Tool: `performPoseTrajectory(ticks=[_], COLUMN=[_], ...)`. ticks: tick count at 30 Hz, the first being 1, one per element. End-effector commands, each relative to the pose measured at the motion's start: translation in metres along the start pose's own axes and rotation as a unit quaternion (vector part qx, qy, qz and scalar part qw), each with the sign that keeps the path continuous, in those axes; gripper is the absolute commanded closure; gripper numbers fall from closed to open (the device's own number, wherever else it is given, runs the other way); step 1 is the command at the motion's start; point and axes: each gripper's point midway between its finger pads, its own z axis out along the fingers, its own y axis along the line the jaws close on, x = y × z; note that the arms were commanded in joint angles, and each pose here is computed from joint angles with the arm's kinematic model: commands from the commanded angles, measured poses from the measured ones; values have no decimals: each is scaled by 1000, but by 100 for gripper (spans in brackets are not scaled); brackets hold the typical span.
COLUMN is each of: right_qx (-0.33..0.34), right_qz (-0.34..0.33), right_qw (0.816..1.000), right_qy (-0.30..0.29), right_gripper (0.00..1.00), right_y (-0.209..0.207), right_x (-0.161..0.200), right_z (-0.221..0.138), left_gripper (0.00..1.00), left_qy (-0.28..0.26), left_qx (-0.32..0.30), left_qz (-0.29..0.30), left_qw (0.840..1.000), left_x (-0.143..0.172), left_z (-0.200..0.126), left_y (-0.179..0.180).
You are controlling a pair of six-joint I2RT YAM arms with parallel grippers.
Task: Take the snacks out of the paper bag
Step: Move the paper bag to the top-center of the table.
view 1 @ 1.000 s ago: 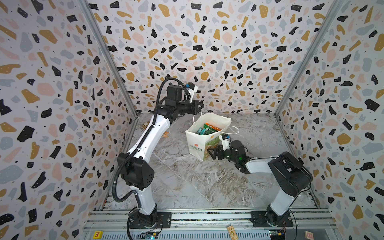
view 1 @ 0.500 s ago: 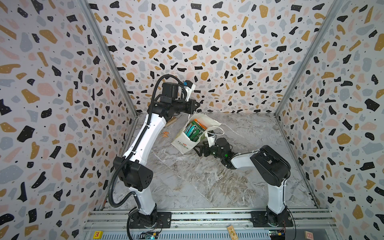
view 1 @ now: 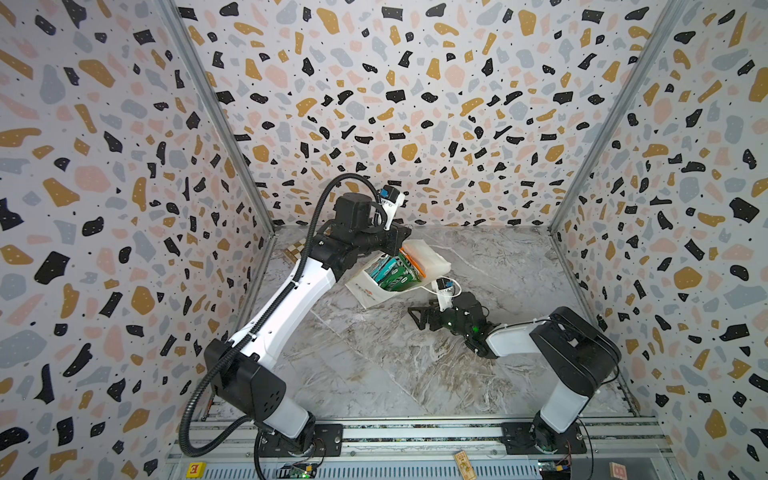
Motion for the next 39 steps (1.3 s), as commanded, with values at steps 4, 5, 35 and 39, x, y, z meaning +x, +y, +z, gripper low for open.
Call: performPoseTrajectory(ticks=[4,5,35,39], right_qx=[132,153,-11,-12], right_qz=[21,29,-110,-129], right_qw=[991,988,991,990], right_qy=[17,18,-81,-62], right_gripper=[1,1,0,1], right_y=[-52,-61,36,43], right_x=[4,5,-98,-93], right_z=[-47,-55,-143,-133], left_gripper=[100,100,100,100], left_qy=[-78,-77,-62,-61], left_qx=[8,7,68,67], left_qz=[7,3,2,6], left_qw=[997,997,996,996], left_x=[-25,-24,10,13], left_z=[-9,-8,2,0], left_y=[-21,-22,-85,-86])
